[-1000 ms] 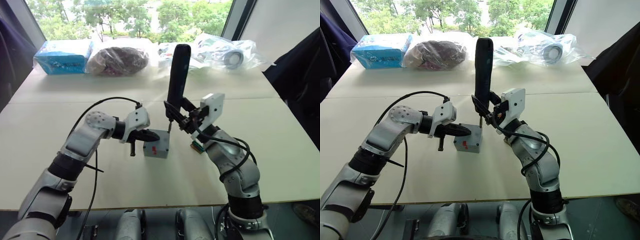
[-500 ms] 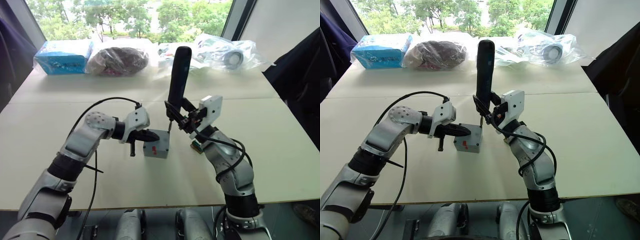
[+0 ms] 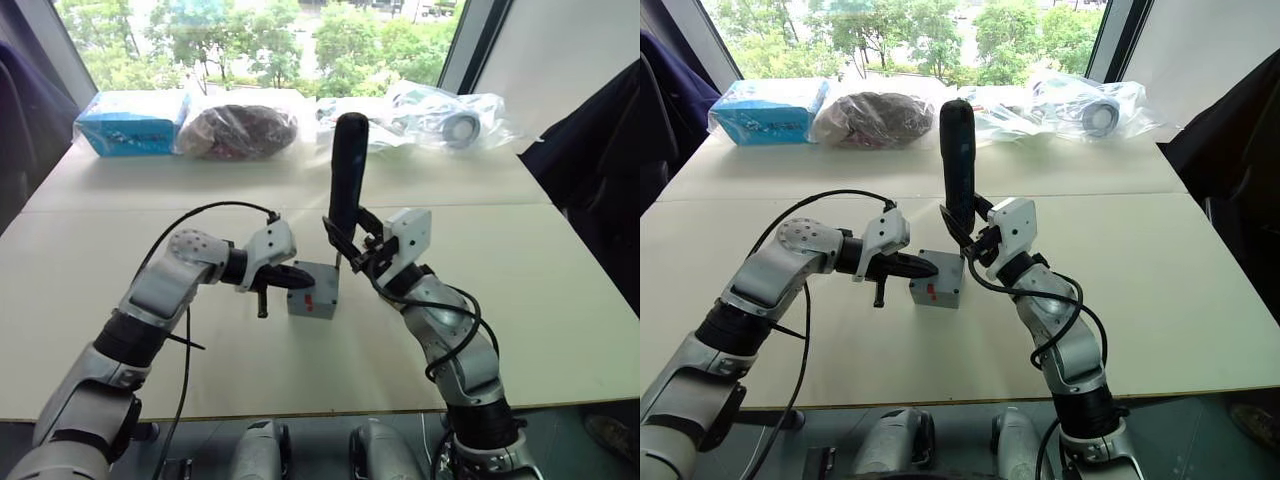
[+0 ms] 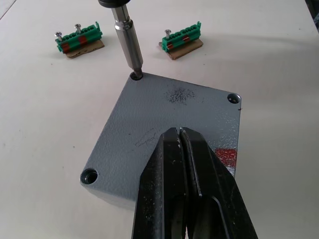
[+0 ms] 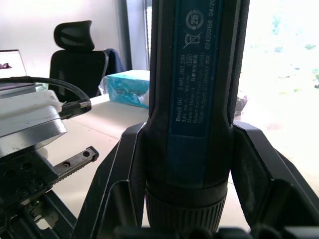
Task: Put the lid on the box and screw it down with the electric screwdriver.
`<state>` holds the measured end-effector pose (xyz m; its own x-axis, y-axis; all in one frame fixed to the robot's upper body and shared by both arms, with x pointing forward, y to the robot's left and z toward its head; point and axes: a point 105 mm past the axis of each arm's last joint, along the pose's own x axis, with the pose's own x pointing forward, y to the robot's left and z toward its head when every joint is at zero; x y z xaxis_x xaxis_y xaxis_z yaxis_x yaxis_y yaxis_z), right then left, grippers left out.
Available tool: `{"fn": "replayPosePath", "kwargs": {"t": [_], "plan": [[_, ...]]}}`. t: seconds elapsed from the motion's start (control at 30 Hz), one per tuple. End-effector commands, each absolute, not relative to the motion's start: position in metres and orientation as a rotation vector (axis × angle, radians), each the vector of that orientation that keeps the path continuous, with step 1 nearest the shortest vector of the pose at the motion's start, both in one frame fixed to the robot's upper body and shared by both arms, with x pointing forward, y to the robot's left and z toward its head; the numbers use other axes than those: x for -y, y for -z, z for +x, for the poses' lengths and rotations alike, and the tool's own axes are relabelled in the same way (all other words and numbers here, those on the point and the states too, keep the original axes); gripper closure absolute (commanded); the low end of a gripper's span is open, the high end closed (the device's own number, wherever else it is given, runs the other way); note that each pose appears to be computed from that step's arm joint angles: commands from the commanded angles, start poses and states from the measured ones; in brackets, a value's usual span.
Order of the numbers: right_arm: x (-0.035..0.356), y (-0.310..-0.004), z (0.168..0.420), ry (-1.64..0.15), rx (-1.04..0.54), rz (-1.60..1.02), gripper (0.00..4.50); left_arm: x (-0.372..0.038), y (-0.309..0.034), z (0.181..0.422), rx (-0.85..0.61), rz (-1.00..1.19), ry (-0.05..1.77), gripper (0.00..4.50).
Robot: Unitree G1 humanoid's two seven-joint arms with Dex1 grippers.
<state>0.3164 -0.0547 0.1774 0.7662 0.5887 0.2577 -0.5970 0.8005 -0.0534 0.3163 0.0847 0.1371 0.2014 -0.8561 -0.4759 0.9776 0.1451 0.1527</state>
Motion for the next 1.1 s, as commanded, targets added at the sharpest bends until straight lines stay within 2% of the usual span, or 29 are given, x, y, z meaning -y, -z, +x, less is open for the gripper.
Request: {"fn": "replayPosePath", "kwargs": {"t": [0.03,0.33,1.1], "plan": [[0.053,-0.127,0.319,-0.635,0.064,0.034,2.69,-0.089,-0.130,0.317,-0.341,0.490,1.332,4.50],[0.047,-0.130,0.318,-0.654,0.087,0.035,2.69,-0.093,-0.117,0.316,-0.385,0.513,1.325,4.50],[0.048,-0.133,0.315,-0.672,0.110,0.028,2.69,-0.091,-0.117,0.315,-0.382,0.500,1.322,4.50]]}}
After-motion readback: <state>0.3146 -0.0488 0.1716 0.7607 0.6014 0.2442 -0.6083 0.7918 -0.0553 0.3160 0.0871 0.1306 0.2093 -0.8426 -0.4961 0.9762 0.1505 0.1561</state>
